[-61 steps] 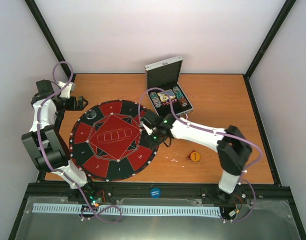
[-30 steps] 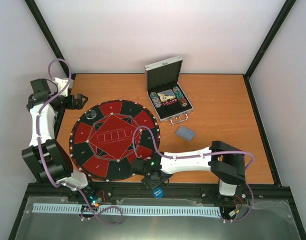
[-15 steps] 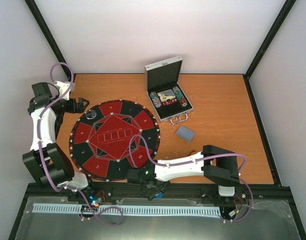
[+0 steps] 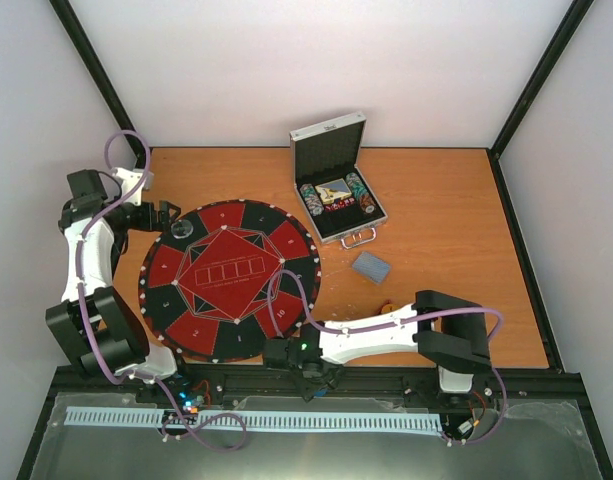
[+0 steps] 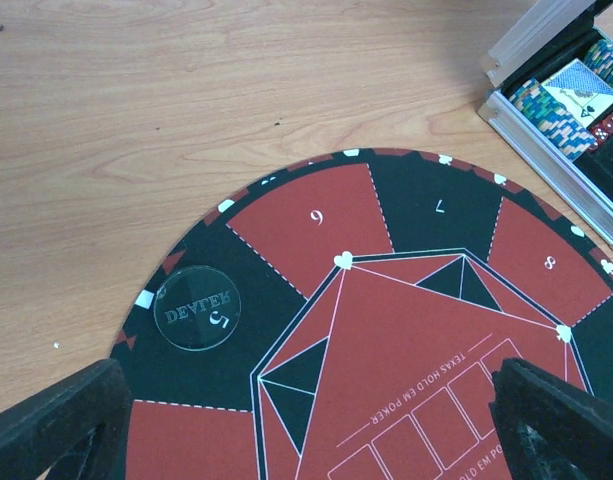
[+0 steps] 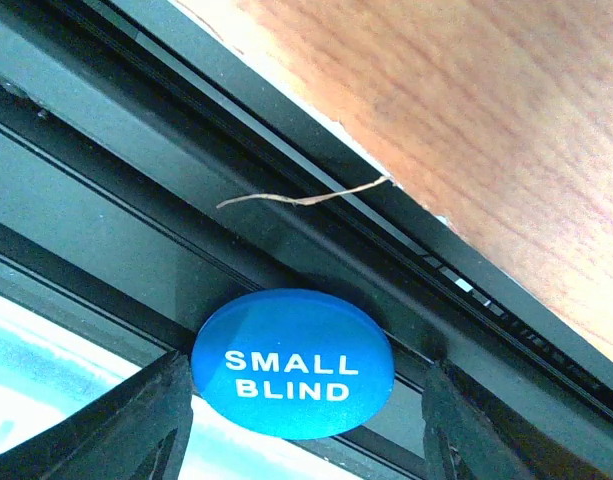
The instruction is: Distribute texas hold em gaming equipment
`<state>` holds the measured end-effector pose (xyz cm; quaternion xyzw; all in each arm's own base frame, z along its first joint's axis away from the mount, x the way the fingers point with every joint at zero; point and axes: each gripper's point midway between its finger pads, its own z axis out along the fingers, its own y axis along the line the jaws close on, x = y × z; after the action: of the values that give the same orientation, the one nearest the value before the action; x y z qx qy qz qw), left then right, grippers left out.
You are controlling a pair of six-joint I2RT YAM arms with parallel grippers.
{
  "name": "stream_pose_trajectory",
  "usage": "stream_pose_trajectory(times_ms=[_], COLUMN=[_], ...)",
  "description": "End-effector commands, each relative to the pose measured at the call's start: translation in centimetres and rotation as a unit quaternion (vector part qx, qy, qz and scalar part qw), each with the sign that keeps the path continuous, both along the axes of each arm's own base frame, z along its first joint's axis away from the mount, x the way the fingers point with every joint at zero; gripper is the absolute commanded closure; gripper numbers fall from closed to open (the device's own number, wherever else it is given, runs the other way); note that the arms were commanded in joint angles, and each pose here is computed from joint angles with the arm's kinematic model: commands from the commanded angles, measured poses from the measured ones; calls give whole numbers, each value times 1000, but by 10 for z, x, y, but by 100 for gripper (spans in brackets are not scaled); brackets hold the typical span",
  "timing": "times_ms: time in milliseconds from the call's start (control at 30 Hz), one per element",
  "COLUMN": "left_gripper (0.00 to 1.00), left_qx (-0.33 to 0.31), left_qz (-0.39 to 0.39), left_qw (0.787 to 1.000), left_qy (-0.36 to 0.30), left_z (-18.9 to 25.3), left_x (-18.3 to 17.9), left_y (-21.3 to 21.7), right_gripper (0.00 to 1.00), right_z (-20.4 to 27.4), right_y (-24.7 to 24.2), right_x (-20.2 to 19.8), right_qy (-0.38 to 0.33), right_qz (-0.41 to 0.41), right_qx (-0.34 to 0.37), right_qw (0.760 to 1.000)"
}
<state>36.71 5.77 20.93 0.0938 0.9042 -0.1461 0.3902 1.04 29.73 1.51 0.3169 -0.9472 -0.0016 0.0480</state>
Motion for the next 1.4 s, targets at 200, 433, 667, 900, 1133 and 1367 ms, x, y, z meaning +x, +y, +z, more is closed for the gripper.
stream_pose_trajectory(times_ms=[200, 433, 667, 900, 1133, 1367], left_gripper=[0, 0, 0, 0, 0, 0], left_qx=[22, 26, 25, 26, 27, 27], left_qz=[-7, -5, -4, -6, -9, -8], left_qw=[999, 999, 999, 999, 999, 1000], left_qy=[-24, -20, -19, -18, -16, -13], left_z=[9, 6, 6, 5, 4, 0], left_x=[5, 5, 6, 5, 3, 2], left_y=[4, 5, 6, 6, 5, 5], right_gripper=[48, 58, 54, 43, 35, 40], right_z=[-9, -4, 0, 9, 4, -9], right_y=[1, -5, -5, 15, 15, -7], right_x=[-5, 3, 7, 4, -4, -2], right_qy=[43, 21, 1, 1, 13, 7], right_qz=[-18, -19, -3, 41, 57, 38], right_qx=[26, -12, -39, -5, 1, -32], right_qw=[999, 1000, 999, 999, 998, 999])
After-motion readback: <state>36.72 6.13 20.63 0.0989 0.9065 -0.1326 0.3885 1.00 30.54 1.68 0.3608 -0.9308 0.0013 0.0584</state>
